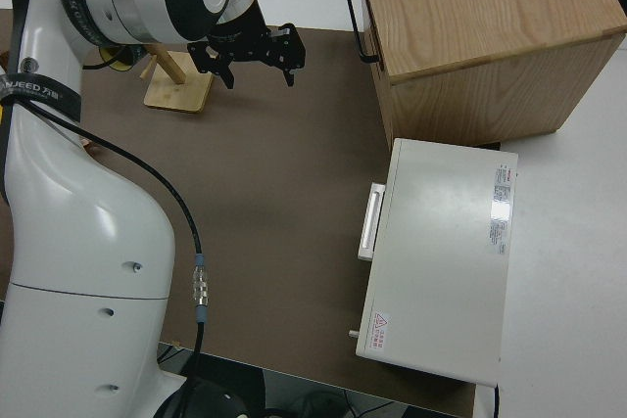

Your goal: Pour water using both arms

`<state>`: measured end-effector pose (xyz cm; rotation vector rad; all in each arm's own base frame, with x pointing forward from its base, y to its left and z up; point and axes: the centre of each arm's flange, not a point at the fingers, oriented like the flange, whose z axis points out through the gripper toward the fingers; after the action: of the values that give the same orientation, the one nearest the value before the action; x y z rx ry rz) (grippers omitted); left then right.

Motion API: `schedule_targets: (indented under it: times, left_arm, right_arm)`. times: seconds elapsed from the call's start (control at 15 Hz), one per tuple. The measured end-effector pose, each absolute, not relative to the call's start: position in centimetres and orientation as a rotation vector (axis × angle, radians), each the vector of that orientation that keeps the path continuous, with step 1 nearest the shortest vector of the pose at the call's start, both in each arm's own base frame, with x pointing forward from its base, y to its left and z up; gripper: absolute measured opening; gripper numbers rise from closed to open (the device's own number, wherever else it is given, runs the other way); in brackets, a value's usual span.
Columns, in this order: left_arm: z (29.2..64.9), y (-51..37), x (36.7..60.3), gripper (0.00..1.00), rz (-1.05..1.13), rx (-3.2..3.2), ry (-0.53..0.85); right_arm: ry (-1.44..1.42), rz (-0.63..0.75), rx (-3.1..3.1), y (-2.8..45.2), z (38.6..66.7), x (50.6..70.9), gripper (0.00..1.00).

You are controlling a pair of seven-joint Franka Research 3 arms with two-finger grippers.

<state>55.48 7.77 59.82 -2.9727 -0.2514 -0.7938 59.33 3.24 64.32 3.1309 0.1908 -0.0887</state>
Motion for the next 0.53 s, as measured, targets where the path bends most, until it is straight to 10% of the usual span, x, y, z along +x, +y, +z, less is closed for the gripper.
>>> schedule_targets:
  times: [0.53]
  left_arm:
    - [60.7,19.1,58.2,0.63,-0.856,-2.955,-0.192]
  right_arm:
    - [0.191,-0.089,3.131,3.2,64.3,59.3,0.99]
